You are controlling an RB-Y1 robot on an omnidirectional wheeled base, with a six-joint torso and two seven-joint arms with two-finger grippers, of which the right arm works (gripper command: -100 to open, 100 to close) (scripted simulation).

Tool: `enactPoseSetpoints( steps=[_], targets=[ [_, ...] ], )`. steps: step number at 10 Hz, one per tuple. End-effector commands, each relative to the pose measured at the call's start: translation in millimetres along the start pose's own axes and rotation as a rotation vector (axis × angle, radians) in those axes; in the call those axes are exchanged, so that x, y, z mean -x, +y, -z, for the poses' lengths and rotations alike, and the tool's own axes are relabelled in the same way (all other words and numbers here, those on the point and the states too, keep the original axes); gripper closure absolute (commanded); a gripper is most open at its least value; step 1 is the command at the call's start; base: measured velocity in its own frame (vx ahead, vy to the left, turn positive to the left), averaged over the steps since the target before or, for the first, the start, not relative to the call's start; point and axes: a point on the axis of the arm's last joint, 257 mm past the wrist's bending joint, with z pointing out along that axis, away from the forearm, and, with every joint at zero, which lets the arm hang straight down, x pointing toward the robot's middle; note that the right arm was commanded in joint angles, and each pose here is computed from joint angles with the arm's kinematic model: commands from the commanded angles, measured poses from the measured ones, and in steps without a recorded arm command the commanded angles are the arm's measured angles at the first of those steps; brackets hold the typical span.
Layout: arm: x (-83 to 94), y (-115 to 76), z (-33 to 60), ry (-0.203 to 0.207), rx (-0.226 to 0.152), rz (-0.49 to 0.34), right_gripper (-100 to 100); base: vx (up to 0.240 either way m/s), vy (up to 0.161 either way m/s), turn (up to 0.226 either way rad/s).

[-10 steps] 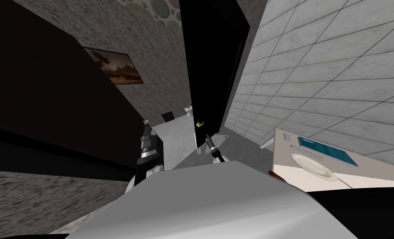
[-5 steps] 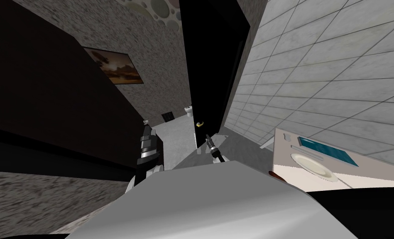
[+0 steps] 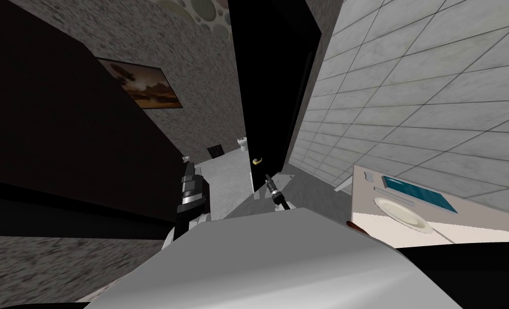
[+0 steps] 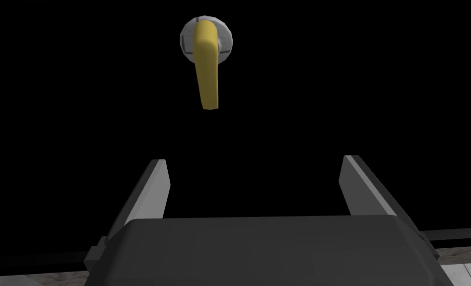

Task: Push the door open

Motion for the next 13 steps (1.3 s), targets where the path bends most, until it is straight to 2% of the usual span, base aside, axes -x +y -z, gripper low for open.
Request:
enactPoseSetpoints(
  steps=[1, 13],
  targets=[
    [0.0, -0.1, 0.1, 0.000, 0.000, 0.000, -100, -0.002, 0.006, 0.022],
    [-2.4, -1.5, 0.7, 0.006, -0.003, -0.001, -100, 0.005, 0.001, 0.005]
  ],
)
